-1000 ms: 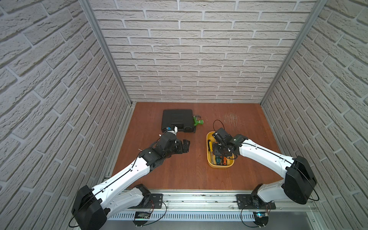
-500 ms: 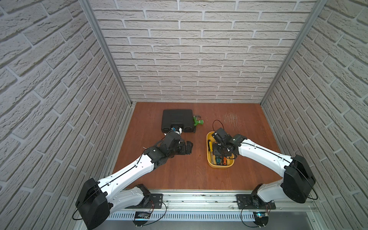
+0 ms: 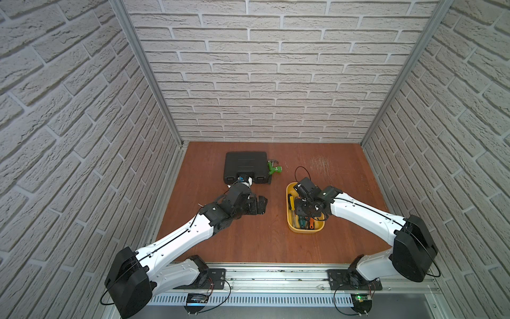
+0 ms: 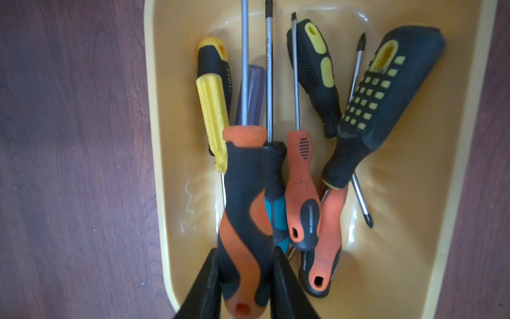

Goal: Put the screwdriver on the desktop into the storage box
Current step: Place the screwdriver in the storage box.

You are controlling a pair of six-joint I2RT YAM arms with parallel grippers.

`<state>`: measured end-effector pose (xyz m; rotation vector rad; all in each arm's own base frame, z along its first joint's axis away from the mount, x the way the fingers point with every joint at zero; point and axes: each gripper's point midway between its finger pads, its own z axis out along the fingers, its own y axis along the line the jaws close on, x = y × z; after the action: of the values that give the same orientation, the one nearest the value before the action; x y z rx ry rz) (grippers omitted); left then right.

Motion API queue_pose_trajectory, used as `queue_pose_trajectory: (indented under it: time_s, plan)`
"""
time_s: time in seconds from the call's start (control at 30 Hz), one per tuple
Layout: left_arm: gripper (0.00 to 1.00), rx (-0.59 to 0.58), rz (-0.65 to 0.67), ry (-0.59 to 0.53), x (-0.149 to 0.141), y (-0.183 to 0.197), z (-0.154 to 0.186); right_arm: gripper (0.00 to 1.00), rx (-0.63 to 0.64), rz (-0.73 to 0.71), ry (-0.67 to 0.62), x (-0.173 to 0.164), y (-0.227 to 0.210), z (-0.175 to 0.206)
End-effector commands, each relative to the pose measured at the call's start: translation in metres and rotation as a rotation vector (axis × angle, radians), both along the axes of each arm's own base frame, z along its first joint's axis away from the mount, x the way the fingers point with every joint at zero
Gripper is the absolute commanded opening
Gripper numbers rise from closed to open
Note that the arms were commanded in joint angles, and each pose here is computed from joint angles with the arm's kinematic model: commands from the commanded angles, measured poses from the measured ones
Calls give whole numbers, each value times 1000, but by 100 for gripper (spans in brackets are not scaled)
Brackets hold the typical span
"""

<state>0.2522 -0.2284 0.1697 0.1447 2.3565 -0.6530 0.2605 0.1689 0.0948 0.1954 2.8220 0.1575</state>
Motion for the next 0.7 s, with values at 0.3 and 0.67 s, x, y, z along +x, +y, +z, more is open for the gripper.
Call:
queue_pose_trajectory:
  time_s: [0.3,0.67]
  plan:
    - [98,-28,-14,-45,2,-4,16,2,5,-16,-15,-4,0,3]
    - [98,-16,-34,-24,5,-12,10,2,0,-17,-9,-8,0,-3]
